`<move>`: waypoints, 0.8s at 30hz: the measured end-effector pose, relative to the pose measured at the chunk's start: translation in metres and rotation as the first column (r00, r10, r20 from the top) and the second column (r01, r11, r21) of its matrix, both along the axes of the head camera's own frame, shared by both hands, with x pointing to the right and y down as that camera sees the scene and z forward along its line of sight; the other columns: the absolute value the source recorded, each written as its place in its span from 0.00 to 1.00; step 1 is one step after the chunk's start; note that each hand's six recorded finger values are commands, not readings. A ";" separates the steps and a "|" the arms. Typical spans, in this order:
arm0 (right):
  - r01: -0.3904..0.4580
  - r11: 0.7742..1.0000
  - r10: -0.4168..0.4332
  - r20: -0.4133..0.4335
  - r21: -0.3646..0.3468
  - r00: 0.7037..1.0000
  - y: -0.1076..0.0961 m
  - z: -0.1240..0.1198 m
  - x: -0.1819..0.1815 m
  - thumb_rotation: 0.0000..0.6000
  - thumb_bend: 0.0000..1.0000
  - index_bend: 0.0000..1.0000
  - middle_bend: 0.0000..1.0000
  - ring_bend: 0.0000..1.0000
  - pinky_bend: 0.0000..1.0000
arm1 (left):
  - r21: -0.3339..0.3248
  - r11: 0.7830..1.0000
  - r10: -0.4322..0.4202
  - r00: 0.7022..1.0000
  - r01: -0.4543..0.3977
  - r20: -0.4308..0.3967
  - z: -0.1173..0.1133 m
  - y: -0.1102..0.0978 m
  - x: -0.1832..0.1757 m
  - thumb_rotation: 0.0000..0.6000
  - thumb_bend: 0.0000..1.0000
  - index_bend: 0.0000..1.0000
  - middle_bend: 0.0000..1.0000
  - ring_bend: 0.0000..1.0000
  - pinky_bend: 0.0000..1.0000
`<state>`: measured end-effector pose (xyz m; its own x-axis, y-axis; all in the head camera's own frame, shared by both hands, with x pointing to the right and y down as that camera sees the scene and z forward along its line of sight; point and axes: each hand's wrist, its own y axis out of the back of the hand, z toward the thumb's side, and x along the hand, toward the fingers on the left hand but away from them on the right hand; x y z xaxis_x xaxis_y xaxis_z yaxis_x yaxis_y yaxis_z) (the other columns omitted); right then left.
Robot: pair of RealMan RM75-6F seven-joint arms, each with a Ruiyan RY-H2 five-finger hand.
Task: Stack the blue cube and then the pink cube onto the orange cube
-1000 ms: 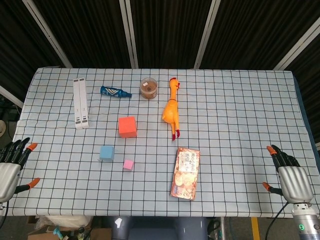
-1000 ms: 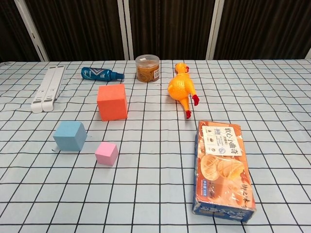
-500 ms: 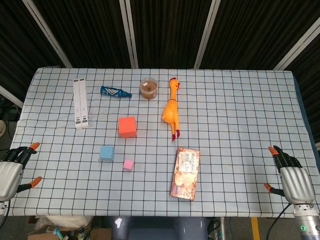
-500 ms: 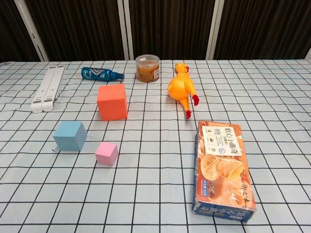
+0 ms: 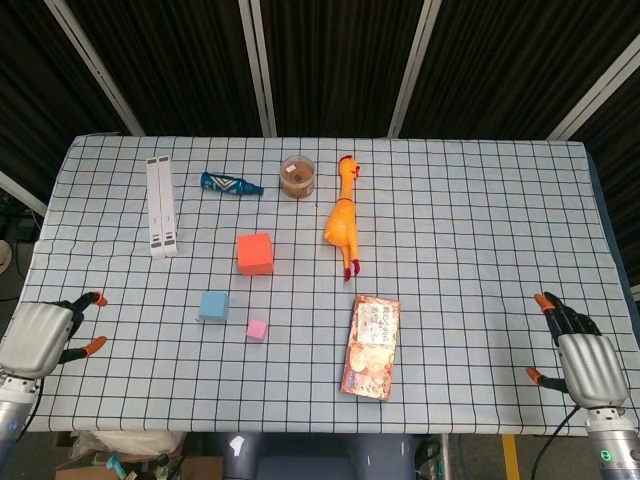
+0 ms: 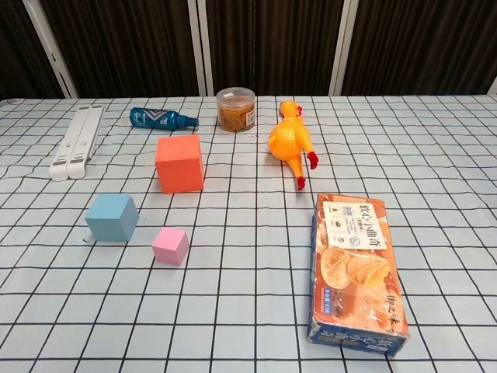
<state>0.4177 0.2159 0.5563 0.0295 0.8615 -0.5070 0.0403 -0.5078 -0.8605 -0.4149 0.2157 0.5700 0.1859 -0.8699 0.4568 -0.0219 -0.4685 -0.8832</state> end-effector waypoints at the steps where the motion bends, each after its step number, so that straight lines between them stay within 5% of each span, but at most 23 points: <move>1: 0.001 1.000 -0.001 0.000 -0.002 1.000 0.000 0.000 0.000 1.00 0.13 0.04 0.09 0.18 0.21 | -0.021 1.000 0.002 1.000 -0.002 0.000 0.004 -0.004 0.003 1.00 0.00 0.21 0.94 0.76 0.86; 8: -0.004 1.000 0.004 0.000 -0.010 1.000 0.001 0.000 0.000 1.00 0.13 0.04 0.09 0.18 0.21 | -0.184 0.983 0.013 0.999 -0.008 0.029 0.028 -0.034 0.022 1.00 0.00 0.13 0.93 0.76 0.87; 12: -0.008 1.000 0.008 -0.002 -0.017 1.000 0.001 0.001 0.002 1.00 0.13 0.04 0.09 0.18 0.21 | -0.252 0.967 0.042 0.996 -0.022 0.074 0.038 -0.048 0.034 1.00 0.00 0.17 0.93 0.76 0.87; 24: -0.011 0.999 0.012 0.004 -0.043 1.000 0.002 0.006 0.002 1.00 0.13 0.04 0.09 0.18 0.21 | -0.356 0.934 0.049 0.999 -0.043 0.006 0.065 -0.062 0.096 1.00 0.00 0.24 0.93 0.76 0.87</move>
<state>0.4197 0.2180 0.5622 0.0217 0.8390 -0.5438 0.0496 -0.5441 -0.8375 -0.3189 0.1535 0.6352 0.2125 -0.6410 0.7375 0.0189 -0.7519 -0.6590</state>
